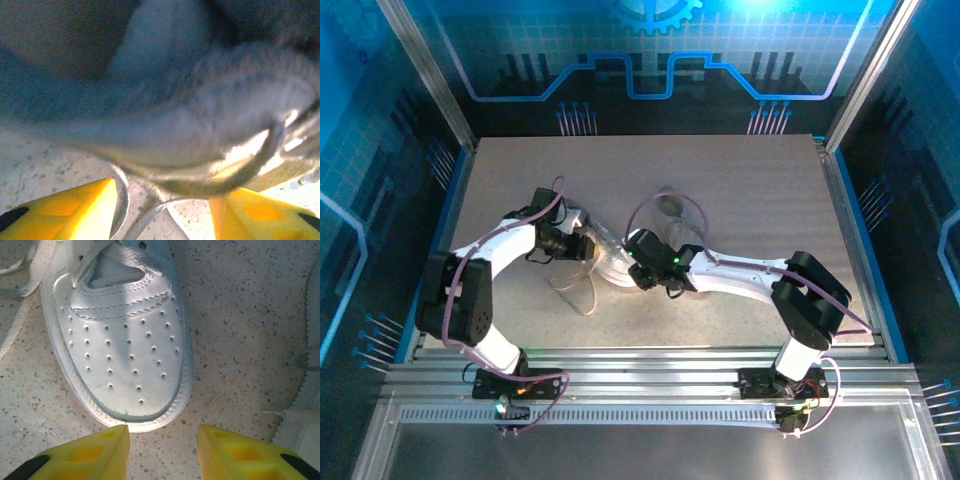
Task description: Tie the shoes
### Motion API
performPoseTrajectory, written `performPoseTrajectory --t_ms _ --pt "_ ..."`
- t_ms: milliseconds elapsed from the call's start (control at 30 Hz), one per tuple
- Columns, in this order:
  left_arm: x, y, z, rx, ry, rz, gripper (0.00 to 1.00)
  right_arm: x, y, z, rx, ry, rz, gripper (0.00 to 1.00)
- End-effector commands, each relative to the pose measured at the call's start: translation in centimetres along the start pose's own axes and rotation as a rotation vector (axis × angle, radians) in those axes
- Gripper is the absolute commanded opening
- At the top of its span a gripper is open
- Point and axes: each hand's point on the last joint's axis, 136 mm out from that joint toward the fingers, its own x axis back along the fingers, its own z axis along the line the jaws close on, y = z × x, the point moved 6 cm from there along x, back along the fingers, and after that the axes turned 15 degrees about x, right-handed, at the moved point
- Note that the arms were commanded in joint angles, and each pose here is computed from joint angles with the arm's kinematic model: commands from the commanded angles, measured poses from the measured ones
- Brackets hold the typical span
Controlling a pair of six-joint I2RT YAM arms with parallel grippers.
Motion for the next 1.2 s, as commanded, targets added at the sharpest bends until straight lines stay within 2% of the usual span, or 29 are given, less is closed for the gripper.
performPoseTrajectory --t_ms 0,167,367,500,600,933,1167 --pt "2.2 -0.8 0.2 0.005 0.041 -0.058 0.54 1.6 1.4 -0.2 0.0 0.008 -0.045 0.4" --pt "3.8 -1.5 1.0 0.09 0.07 -0.137 0.52 2.0 1.9 0.3 0.002 0.022 -0.061 0.4" --pt "1.7 -2.4 2.5 0.262 0.098 -0.109 0.41 2.1 2.5 1.4 0.015 0.042 -0.077 0.4" --pt "0.8 -2.3 3.0 0.365 0.144 -0.099 0.41 2.1 2.7 1.9 0.024 0.05 -0.085 0.4" --pt "-0.4 -2.4 2.7 0.42 0.115 -0.088 0.41 2.2 2.8 2.1 0.024 0.051 -0.087 0.4" --pt "-4.1 -1.9 1.8 0.454 0.079 -0.042 0.41 2.0 2.7 2.2 0.027 0.062 -0.083 0.4" --pt "-5.9 -2.5 1.2 0.448 0.121 -0.006 0.41 1.9 2.6 2.3 0.022 0.068 -0.083 0.4"
